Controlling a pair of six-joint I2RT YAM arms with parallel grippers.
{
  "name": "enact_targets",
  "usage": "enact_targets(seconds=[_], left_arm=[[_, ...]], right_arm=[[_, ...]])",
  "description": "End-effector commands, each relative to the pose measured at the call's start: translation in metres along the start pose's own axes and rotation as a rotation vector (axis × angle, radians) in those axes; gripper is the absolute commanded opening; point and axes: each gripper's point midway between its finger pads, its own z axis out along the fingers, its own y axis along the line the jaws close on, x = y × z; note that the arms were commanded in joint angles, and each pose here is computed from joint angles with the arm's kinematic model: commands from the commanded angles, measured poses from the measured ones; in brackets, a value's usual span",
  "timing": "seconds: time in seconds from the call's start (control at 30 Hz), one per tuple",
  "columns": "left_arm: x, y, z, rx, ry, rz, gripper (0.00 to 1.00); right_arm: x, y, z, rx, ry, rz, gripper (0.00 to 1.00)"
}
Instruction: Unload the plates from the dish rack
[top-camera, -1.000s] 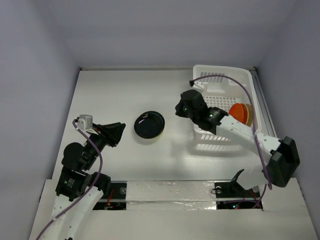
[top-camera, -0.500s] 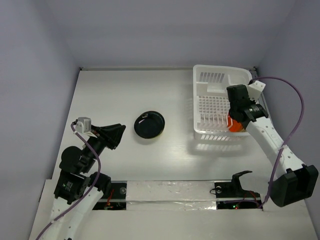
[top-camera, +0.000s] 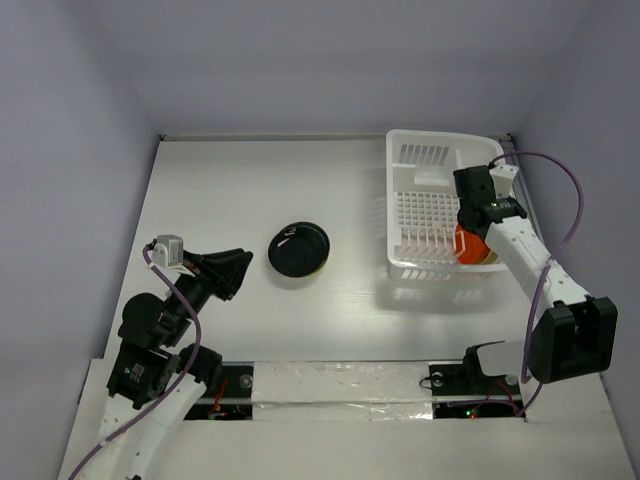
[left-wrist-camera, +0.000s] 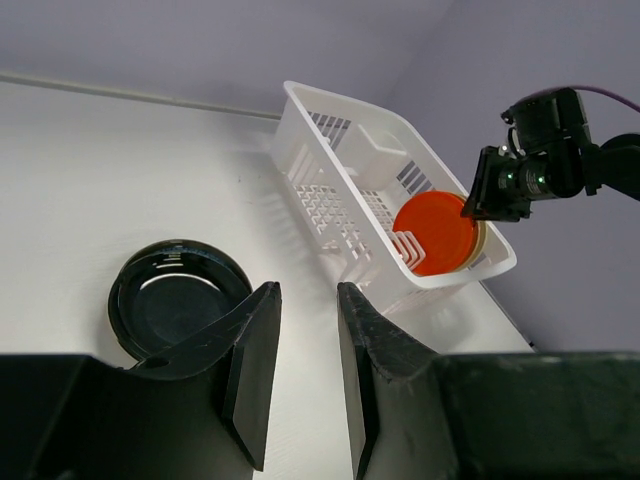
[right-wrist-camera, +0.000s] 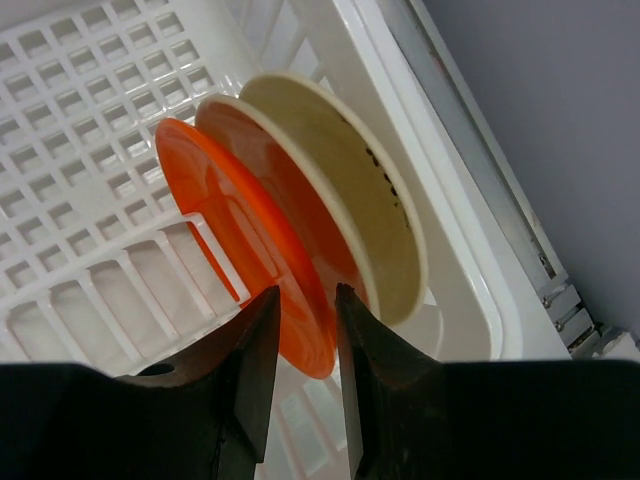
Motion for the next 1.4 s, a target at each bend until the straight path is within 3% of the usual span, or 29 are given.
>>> enact_targets(seconds=[0.0,0.3,0.5,0.6,0.63,0.67,0.93,1.13,1.37], left_arm=[[-0.015,-0.010,-0.003,0.035,-0.055,0.005,0.27],[-0.016,-0.011,-0.003,0.037,-0.055,0.004,0.27],[-0.016,-0.010,-0.004,0.033,-0.058,0.004,0.27],[-0.016,-0.009,-0.003,0.028,-0.055,0.003,0.27],[-0.016,-0.009,-0.003,0.027,-0.056,0.003,0.27],[-0.016,-0.009,-0.003,0.025,-0.057,0.003,0.27],[-0.016,-0.009,-0.003,0.026,-0.058,0.002,0.27],[-0.015,-0.008,-0.002,0.026,-0.051,0.001,0.27],[-0.014,-0.007,-0.001,0.021,-0.049,-0.001,0.27]], right_arm=[[-0.016,0.010,0.000,-0.036,-0.035,0.016,0.35],[-0.018,0.004,0.006,0.034,-0.031,-0.020,0.24],[-0.006,0.017,0.017,0.008,0.015,-0.059,0.32],[-0.009,0.021,0.018,0.001,0.014,-0.055,0.23],[-0.012,0.020,0.017,0.004,0.010,-0.054,0.12],[-0.014,0.018,0.015,0.006,0.007,-0.051,0.09],[-0.043,0.001,-0.016,-0.015,-0.065,-0.035,0.00],[-0.052,-0.003,-0.045,0.007,-0.095,-0.111,0.00],[-0.070,-0.005,-0.079,-0.030,-0.160,-0.085,0.00]])
